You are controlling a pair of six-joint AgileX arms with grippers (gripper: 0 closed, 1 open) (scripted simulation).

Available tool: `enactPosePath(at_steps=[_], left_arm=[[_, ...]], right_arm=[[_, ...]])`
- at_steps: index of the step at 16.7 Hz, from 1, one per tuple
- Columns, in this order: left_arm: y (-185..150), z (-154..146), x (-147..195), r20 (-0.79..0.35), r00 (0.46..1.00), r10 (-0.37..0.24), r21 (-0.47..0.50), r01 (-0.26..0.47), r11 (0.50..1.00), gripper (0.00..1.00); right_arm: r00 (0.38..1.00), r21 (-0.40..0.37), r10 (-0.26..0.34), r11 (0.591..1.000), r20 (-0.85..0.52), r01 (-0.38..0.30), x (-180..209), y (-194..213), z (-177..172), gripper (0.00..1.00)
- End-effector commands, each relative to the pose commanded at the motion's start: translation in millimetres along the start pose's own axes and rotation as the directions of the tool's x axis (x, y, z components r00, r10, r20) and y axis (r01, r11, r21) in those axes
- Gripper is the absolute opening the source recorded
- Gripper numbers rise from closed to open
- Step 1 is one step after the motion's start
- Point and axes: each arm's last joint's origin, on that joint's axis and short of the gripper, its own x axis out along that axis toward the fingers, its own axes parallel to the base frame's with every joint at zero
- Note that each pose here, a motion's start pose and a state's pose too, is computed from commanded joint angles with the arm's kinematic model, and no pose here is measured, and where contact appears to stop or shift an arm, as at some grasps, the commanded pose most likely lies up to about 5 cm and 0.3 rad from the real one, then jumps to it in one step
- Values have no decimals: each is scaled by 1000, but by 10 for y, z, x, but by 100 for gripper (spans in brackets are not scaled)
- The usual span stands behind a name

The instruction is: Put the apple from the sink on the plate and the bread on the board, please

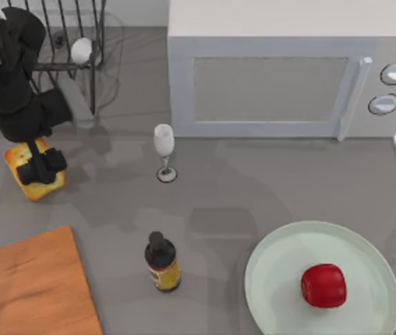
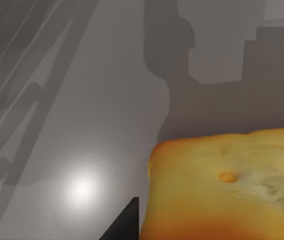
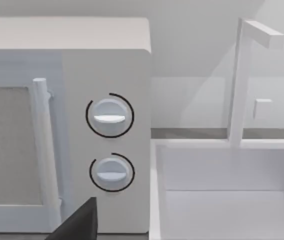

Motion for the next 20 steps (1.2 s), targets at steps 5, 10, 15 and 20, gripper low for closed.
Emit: enactPosePath(at_steps=[5,10,15,20], left_arm=[[0,0,0,0,1000,0,0,0,1000,2],[0,0,0,0,1000,0,0,0,1000,0],[44,26,-269,53,995,82,-1,-82,997,0],[85,54,-700,49,996,76,3,-76,997,0]], right_arm=[[1000,0,0,1000,0,0,0,0,0,100],[1000,0,0,1000,0,0,0,0,0,100],[1000,0,0,1000,0,0,0,0,0,100],[1000,0,0,1000,0,0,0,0,0,100]])
